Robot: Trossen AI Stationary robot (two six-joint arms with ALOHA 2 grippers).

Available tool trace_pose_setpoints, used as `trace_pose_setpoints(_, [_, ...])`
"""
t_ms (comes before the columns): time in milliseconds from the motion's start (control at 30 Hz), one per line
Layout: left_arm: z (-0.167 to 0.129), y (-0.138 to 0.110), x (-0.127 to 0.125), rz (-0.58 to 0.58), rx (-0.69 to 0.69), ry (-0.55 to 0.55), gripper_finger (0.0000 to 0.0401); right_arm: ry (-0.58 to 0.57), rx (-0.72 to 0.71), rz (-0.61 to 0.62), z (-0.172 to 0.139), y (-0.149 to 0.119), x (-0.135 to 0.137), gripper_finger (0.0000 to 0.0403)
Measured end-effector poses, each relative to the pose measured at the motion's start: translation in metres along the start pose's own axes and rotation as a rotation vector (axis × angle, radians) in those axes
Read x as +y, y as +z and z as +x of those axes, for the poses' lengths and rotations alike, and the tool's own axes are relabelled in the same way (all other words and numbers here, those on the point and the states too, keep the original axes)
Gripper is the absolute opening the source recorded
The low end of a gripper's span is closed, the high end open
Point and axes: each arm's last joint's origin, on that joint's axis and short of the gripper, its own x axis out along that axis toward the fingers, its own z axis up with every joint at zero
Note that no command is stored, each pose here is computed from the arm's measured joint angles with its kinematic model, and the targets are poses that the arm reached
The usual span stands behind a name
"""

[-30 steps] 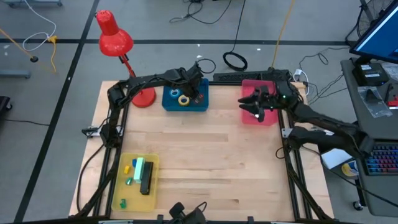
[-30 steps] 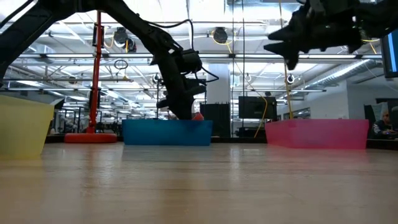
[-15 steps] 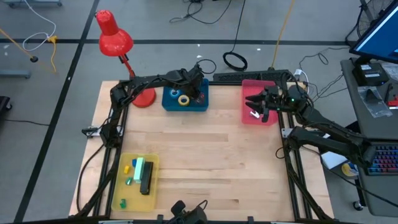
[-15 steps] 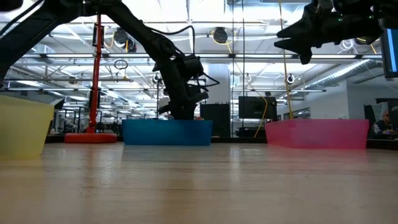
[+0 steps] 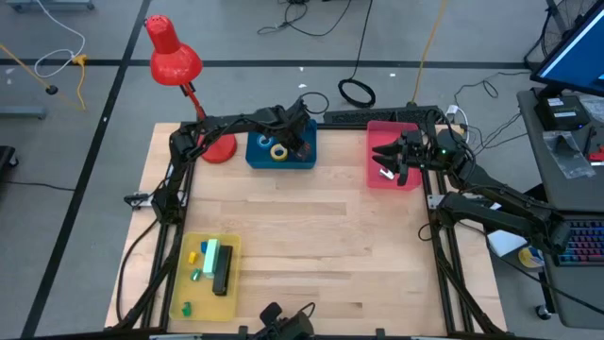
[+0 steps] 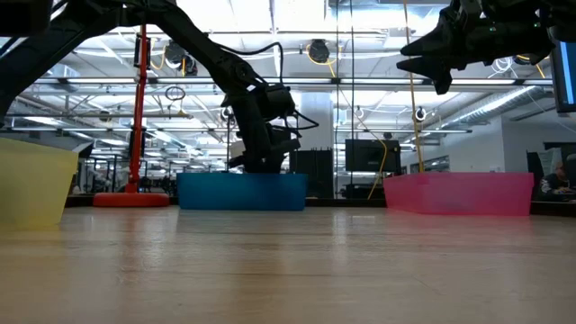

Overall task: Pick and place Stapler, Stapler remover, tape
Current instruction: Put the red tape into the blue bin, then return to Home Position

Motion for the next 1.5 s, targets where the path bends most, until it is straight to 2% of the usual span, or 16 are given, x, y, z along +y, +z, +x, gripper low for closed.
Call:
trace_pose_setpoints(167, [-0.001,-0.001,0.001,-0.001,0.009,0.002,0.0168,0.000,0.000,0.001,0.000,0.000,0.000,0.0139])
trace_pose_setpoints(267, [-0.016,-0.001,0.001,-0.006,0.022,-0.027,0.0200,0.000,0.000,0.004,0.000,0.000,0.000,0.0139])
trace_pose_setpoints(400, [-0.055,-0.006,0.000,-0.020,0.070,-0.069,0.0224,0.000,0.001,0.048,0.000,0.000,0.000,0.0139])
trace_pose_setpoints(500, [-0.093,-0.017,-0.007,0.022,0.114,-0.066,0.0231,0.000,0.001,0.069,0.000,0.000,0.000,0.0139])
trace_pose_setpoints(633, [-0.145,-0.033,-0.031,0.122,0.046,0.012,0.0232,0.000,0.001,0.069,0.000,0.000,0.000,0.0139])
trace_pose_setpoints(767, [-0.191,-0.060,-0.052,0.201,-0.122,0.047,0.0232,0.001,0.000,0.071,0.000,0.000,0.000,0.0139])
trace_pose_setpoints(867, [-0.216,-0.087,-0.059,0.216,-0.245,-0.031,0.0232,0.004,0.003,0.074,0.000,0.000,0.000,0.0139])
trace_pose_setpoints(967, [-0.232,-0.119,-0.057,0.192,-0.362,-0.128,0.0232,0.016,0.004,0.013,0.000,0.000,0.003,0.0139])
trace_pose_setpoints(1167, [-0.248,-0.187,-0.045,0.137,-0.561,-0.300,0.0232,-0.022,0.006,-0.027,-0.002,-0.003,0.011,0.0139])
trace_pose_setpoints(1300, [-0.254,-0.221,-0.038,0.100,-0.667,-0.378,0.0232,-0.051,0.027,-0.016,-0.005,-0.008,0.021,0.0139])
trace_pose_setpoints(1400, [-0.258,-0.237,-0.035,0.086,-0.707,-0.383,0.0232,-0.040,0.026,-0.020,-0.006,-0.011,0.033,0.0139])
trace_pose_setpoints(1500, [-0.260,-0.247,-0.034,0.082,-0.744,-0.360,0.0232,-0.082,0.040,-0.024,-0.007,-0.016,0.041,0.0139])
